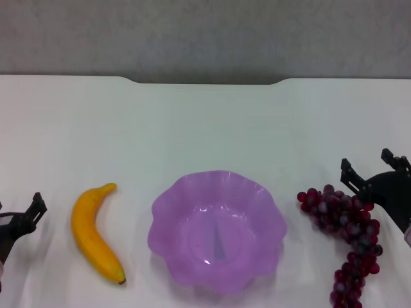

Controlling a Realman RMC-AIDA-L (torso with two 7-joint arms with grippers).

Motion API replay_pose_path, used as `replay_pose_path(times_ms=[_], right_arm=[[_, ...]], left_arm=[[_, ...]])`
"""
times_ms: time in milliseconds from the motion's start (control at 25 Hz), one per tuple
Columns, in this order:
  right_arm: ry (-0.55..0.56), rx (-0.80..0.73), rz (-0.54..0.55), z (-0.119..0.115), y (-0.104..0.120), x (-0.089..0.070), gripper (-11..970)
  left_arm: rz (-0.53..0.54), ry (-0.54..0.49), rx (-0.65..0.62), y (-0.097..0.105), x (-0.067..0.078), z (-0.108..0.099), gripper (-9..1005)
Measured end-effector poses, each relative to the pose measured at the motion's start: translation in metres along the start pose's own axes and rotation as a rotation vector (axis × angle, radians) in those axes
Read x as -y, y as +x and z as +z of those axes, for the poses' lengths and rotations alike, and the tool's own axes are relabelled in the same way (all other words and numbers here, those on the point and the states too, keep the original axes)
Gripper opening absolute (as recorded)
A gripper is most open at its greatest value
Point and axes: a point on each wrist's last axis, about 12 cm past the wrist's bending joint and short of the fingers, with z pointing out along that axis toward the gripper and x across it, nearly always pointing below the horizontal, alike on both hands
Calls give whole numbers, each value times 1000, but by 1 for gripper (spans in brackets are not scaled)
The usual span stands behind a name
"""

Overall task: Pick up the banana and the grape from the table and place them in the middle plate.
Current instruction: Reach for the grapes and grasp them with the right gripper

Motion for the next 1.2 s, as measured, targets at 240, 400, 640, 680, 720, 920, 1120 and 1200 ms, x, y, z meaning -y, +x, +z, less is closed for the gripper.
replay_pose_path(times_ms=[240, 400, 640, 680, 720, 920, 1120, 1200], right_arm=[[12, -7, -8, -4, 2, 4, 880], [15, -13, -23, -1, 1, 7, 879], [-31, -88, -22, 9, 3, -5, 879], [-42, -105, -35, 13, 2, -9, 879], [-55, -119, -55, 18, -1, -13, 880], [-69, -144, -105, 24, -15, -34, 880], [-110, -234, -154, 25, -38, -43, 879], [-130, -237, -128, 26, -50, -45, 879]], left_arm=[[-17, 7, 10, 0, 4, -1, 877], [-16, 19, 15, -2, 8, 1, 876], [-32, 4, 11, 2, 3, -5, 876], [-33, -7, 5, 4, 0, -7, 876], [-32, -13, 0, 5, -2, -8, 876], [-21, -25, -11, 8, -7, -9, 876], [-25, -26, -7, 8, -7, -9, 876], [-24, -25, -8, 7, -7, -9, 876]])
